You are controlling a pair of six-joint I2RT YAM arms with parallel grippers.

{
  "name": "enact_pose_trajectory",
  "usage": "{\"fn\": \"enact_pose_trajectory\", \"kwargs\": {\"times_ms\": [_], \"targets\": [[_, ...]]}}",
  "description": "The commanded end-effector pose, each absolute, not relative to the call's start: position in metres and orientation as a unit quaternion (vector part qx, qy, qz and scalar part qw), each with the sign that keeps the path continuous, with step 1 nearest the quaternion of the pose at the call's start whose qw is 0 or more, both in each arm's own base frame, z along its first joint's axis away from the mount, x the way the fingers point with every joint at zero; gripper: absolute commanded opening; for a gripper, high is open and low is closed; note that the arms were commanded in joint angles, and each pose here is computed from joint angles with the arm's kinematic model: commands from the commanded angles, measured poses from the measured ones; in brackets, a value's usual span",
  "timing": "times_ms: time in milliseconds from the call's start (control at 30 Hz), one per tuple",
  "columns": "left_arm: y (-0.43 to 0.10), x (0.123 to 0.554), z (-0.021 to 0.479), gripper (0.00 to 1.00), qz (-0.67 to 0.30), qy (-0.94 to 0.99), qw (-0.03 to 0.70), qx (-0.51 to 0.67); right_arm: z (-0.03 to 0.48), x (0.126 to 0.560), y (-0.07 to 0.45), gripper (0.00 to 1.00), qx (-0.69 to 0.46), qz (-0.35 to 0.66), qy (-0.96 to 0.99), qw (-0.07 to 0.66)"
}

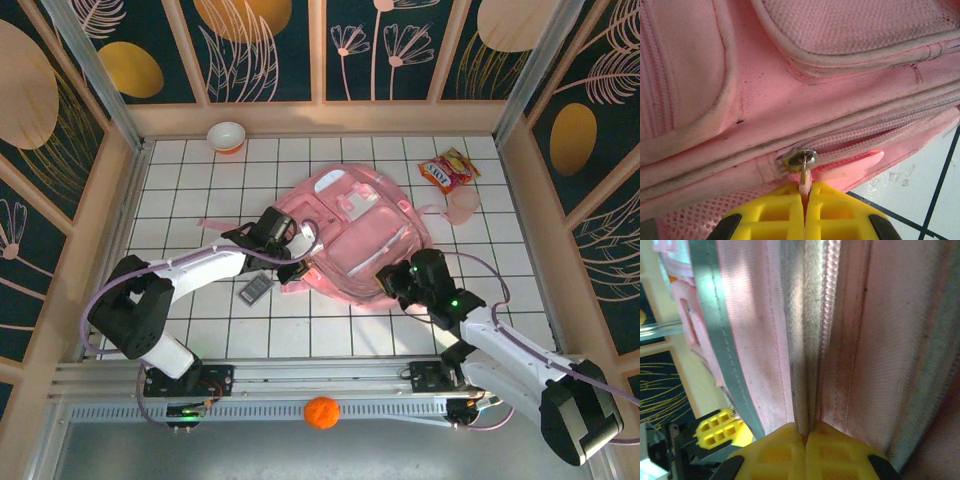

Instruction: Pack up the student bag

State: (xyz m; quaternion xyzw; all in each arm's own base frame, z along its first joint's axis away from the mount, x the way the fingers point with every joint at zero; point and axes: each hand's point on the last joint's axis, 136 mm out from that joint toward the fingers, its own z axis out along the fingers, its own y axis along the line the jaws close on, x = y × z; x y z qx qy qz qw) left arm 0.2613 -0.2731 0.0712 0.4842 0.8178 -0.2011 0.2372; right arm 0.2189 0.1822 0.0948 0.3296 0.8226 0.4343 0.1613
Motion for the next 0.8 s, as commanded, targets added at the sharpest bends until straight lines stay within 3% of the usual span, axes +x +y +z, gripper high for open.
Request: {"fn": "enact_pose_trajectory", "kwargs": {"times_ms": [0,433,767], "targets": [[-0.28,0.263,0.083,0.0,-0.213,0.811,0.252,0.482,0.113,0.232,0.19,0.0,0.333,0.477,0.79,0.194],[-0.307,0.224,0.079,0.0,-0.245,0.788,0.199,0.529,0.158,0.259,0.212,0.0,0.343,0.523,0.74,0.248],[-0.367,0.199,0.118,0.0,-0.307,0.742,0.226,0.552,0.176,0.279,0.229,0.0,0.34,0.538,0.726,0.261]]}}
